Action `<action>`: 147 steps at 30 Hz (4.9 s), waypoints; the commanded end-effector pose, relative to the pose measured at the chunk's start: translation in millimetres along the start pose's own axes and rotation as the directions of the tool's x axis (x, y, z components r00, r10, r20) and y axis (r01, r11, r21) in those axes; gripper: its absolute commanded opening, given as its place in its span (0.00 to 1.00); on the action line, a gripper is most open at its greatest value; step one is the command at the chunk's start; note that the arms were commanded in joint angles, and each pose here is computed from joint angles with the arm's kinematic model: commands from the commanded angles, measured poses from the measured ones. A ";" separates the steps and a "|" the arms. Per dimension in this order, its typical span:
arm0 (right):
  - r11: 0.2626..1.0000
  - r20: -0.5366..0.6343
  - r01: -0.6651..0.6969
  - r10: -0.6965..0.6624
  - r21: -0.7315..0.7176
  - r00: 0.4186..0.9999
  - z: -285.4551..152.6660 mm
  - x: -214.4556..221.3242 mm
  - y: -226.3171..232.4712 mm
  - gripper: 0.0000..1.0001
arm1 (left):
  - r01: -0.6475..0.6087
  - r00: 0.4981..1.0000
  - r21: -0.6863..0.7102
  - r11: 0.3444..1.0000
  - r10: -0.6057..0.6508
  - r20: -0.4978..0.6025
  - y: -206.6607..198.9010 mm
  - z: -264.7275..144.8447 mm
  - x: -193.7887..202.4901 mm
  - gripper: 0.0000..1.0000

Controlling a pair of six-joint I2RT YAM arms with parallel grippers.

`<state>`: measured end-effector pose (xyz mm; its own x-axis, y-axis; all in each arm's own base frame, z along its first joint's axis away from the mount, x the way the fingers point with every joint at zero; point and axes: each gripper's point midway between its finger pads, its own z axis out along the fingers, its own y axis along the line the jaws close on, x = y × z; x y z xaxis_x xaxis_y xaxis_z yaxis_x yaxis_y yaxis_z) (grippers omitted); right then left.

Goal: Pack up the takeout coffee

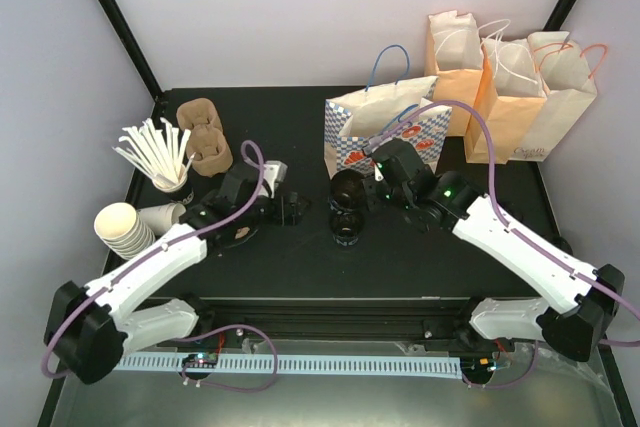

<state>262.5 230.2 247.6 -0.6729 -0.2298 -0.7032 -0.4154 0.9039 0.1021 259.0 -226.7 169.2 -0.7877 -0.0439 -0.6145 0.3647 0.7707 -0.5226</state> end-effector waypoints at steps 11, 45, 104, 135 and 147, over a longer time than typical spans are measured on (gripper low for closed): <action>0.965 -0.097 0.154 -0.177 -0.210 0.979 68.1 12.1 115.5 0.02 | 0.244 0.918 -0.411 0.878 -0.072 0.391 102.5 -112.8 -40.5 0.96; 0.967 -0.237 0.240 -0.255 -0.090 0.937 151.2 51.1 126.7 0.09 | 0.157 0.960 -0.328 0.932 -0.065 0.272 99.3 -76.5 -22.1 0.96; 0.958 -0.225 0.284 -0.287 -0.046 0.931 140.9 44.4 125.7 0.01 | 0.137 0.962 -0.310 0.941 -0.051 0.270 92.8 -82.0 -21.3 0.96; 0.986 -0.006 0.159 -0.159 -0.045 0.987 88.5 2.6 109.8 0.01 | 0.121 0.962 -0.284 0.951 -0.042 0.269 83.6 -86.5 -25.8 0.97; 0.984 -0.053 0.174 -0.175 -0.022 0.983 91.0 8.0 103.9 0.01 | 0.122 0.966 -0.279 0.953 -0.050 0.253 84.1 -80.9 -24.9 0.97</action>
<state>264.6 351.3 163.6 -0.6616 -0.4425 -0.6054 -0.5488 0.8359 -0.0112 265.2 -106.0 175.5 -0.6647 -0.2423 -0.7067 0.0894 0.9133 -0.3973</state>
